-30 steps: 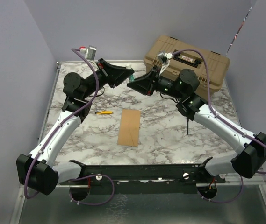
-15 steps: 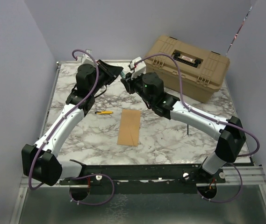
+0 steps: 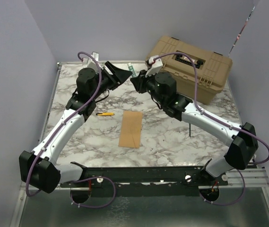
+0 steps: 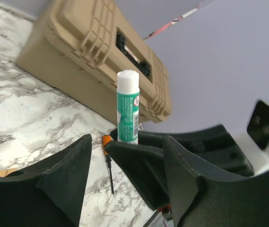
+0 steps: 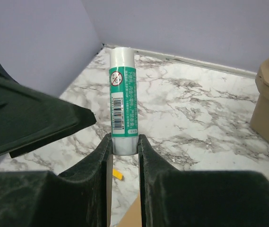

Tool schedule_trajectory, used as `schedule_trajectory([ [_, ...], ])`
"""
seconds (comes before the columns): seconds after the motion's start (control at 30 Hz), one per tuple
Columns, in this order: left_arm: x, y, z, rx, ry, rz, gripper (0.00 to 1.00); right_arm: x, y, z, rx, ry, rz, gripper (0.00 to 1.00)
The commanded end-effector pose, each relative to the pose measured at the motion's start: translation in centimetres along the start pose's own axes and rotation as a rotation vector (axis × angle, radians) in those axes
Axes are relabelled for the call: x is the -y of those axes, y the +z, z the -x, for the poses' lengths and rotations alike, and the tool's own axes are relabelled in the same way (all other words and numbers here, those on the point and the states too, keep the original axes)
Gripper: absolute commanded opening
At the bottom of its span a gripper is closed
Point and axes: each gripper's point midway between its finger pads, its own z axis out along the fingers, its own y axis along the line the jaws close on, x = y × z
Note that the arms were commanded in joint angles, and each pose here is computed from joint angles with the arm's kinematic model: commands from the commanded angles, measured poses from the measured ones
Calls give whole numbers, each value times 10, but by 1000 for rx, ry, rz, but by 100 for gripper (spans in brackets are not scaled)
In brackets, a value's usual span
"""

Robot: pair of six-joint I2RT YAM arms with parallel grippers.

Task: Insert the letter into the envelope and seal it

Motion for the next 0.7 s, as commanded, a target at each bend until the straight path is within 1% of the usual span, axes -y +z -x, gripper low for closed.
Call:
schedule_trajectory([
  [0.0, 24, -17, -4, -12, 111, -126, 64, -21, -20, 29, 79, 139, 134, 0],
  [0.13, 24, -16, -10, -30, 118, -168, 69, -32, -25, 33, 74, 135, 213, 0],
  [0.23, 28, -16, -9, -18, 122, -190, 73, -39, -28, 33, 67, 145, 257, 0],
  [0.37, 34, -18, -5, 4, 134, -221, 80, -45, -34, 36, 74, 155, 303, 0],
  [0.43, 37, -18, -7, 0, 118, -252, 81, -48, -38, 36, 77, 164, 326, 0],
  [0.47, 38, -19, -8, -2, 109, -261, 80, -49, -38, 34, 76, 166, 333, 0],
  [0.6, 41, -22, -14, -13, 82, -304, 64, -47, -39, 33, 83, 198, 321, 0],
  [0.67, 39, -23, -16, -18, 67, -307, 62, -44, -41, 37, 110, 217, 308, 0],
])
